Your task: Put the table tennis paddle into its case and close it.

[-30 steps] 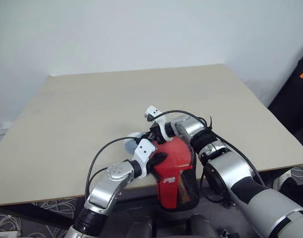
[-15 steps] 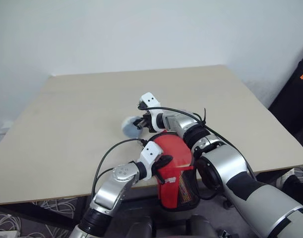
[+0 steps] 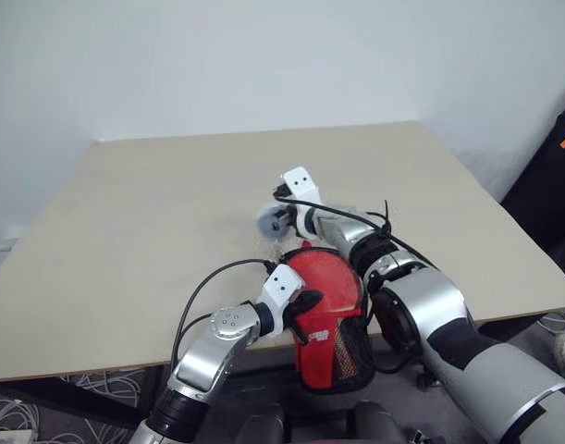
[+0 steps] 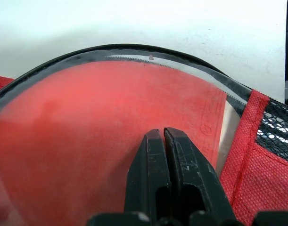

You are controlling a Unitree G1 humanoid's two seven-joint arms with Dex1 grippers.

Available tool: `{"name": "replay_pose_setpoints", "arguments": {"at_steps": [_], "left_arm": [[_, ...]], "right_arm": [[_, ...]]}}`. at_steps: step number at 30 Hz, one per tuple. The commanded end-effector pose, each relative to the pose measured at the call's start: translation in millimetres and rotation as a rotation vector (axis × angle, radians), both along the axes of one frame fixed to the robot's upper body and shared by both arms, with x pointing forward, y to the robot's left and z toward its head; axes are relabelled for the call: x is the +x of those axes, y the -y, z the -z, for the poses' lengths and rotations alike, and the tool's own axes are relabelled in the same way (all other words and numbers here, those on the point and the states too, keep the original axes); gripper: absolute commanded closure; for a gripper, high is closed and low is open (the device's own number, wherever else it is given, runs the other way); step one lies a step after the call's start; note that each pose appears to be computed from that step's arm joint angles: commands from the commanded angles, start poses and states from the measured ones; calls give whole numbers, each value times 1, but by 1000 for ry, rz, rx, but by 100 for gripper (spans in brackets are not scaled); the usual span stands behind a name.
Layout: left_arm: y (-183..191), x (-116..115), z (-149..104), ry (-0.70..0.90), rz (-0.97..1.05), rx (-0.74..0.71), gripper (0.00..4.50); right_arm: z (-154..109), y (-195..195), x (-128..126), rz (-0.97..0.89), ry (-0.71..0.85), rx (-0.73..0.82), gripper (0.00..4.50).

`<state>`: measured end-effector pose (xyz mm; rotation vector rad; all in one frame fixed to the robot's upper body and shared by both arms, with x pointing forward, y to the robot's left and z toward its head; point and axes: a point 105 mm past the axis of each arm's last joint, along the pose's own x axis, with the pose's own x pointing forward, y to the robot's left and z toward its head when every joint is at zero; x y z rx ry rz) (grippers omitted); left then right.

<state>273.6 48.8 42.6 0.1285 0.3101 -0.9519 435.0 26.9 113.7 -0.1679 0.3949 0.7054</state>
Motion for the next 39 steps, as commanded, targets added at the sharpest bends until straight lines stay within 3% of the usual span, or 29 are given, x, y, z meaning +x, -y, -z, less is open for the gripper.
{"name": "replay_pose_setpoints", "arguments": {"at_steps": [1, 12, 23, 30, 39], "left_arm": [[3, -11, 21, -85, 32, 42, 450], [2, -8, 21, -84, 33, 48, 450], [2, -2, 22, -85, 24, 54, 450], [-1, 6, 23, -83, -3, 61, 450], [-2, 14, 23, -81, -5, 65, 450]], "right_arm": [[-33, 16, 17, 54, 130, -10, 448], [-29, 83, 32, 143, 153, -102, 448], [-19, 145, 29, 225, 107, -116, 448], [-19, 179, 7, 260, 94, -123, 448], [-30, 194, -36, 212, 85, -62, 448]]}}
